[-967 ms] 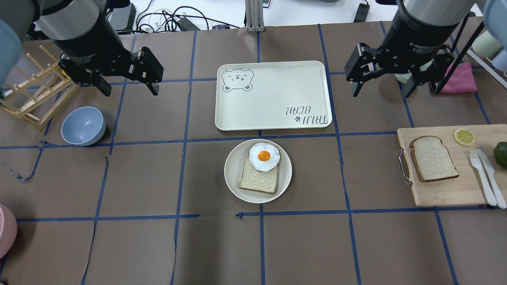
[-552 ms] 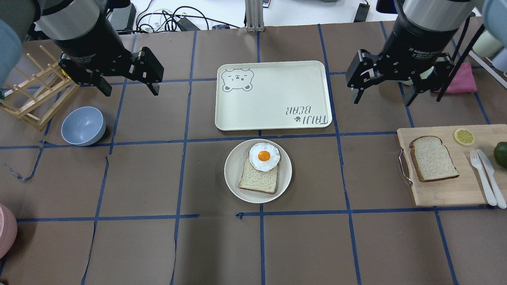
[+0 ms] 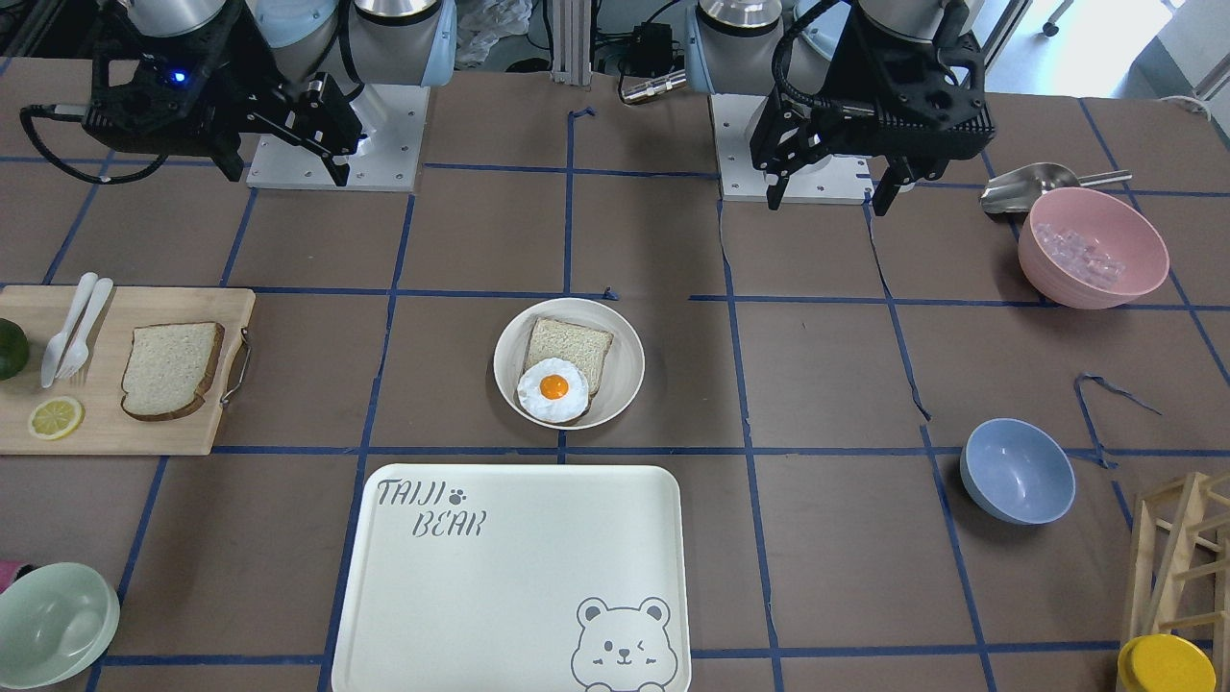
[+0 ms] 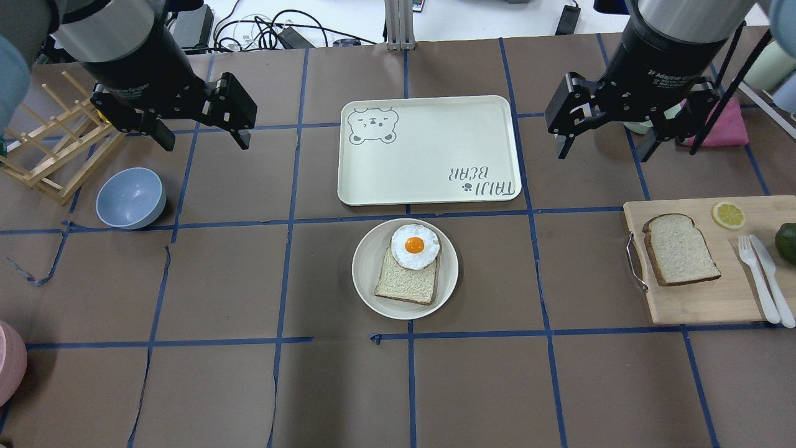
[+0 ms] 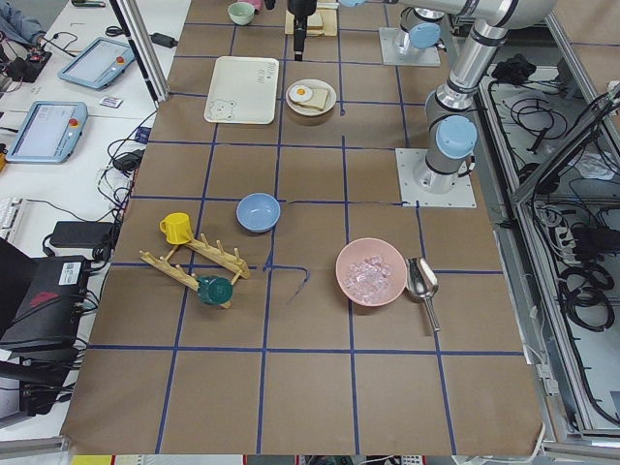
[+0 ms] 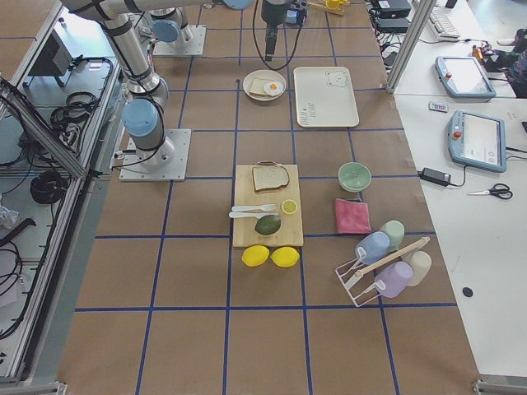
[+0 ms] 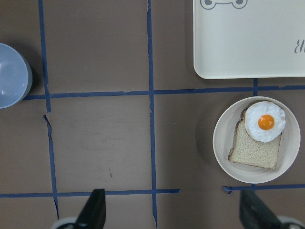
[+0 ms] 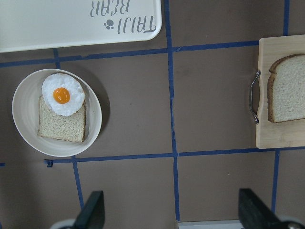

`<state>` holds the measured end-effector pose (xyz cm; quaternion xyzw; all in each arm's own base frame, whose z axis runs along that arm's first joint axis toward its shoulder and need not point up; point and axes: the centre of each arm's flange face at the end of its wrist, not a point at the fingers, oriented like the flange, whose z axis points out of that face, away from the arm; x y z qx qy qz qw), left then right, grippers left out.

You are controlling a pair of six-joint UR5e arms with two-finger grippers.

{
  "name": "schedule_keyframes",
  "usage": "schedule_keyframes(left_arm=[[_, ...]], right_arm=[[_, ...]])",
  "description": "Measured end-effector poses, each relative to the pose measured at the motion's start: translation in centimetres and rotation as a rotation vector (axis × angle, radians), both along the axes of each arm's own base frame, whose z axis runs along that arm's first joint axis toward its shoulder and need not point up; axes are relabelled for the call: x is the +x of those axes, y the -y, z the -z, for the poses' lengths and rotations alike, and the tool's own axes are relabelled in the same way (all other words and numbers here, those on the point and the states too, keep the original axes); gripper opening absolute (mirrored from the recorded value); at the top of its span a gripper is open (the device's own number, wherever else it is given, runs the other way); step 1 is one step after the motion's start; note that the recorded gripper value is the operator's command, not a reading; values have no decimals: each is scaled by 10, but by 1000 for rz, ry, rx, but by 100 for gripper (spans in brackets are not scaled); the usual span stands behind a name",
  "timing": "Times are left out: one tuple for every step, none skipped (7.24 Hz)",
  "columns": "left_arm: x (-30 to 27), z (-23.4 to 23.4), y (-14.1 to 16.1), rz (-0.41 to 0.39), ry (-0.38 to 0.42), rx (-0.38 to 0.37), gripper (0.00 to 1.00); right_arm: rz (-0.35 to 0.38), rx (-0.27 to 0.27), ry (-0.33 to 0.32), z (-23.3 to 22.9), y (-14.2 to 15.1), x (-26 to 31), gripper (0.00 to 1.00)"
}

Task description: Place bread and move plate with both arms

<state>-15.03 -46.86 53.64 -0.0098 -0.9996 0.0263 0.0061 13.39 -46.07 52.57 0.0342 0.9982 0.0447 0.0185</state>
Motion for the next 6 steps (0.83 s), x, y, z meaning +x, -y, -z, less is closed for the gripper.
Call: schedule_keyframes(left_arm=[[0, 0, 0, 0, -3, 1, 100], [0, 1, 0, 0, -5, 3, 100], [0, 2, 0, 0, -5, 4, 100], [0, 2, -1, 0, -4, 4, 100], [0, 3, -1, 0, -4, 6, 100], [0, 4, -1, 0, -5, 7, 100]], right_arm=[[3, 0, -5, 0, 0, 0, 100], [4, 4, -6, 0, 0, -1, 100], [3, 7, -2, 0, 0, 0, 100], [2, 12, 3, 2, 0, 0, 100], [4, 20, 0, 5, 1, -1, 100], [8, 23, -5, 7, 1, -1, 100]])
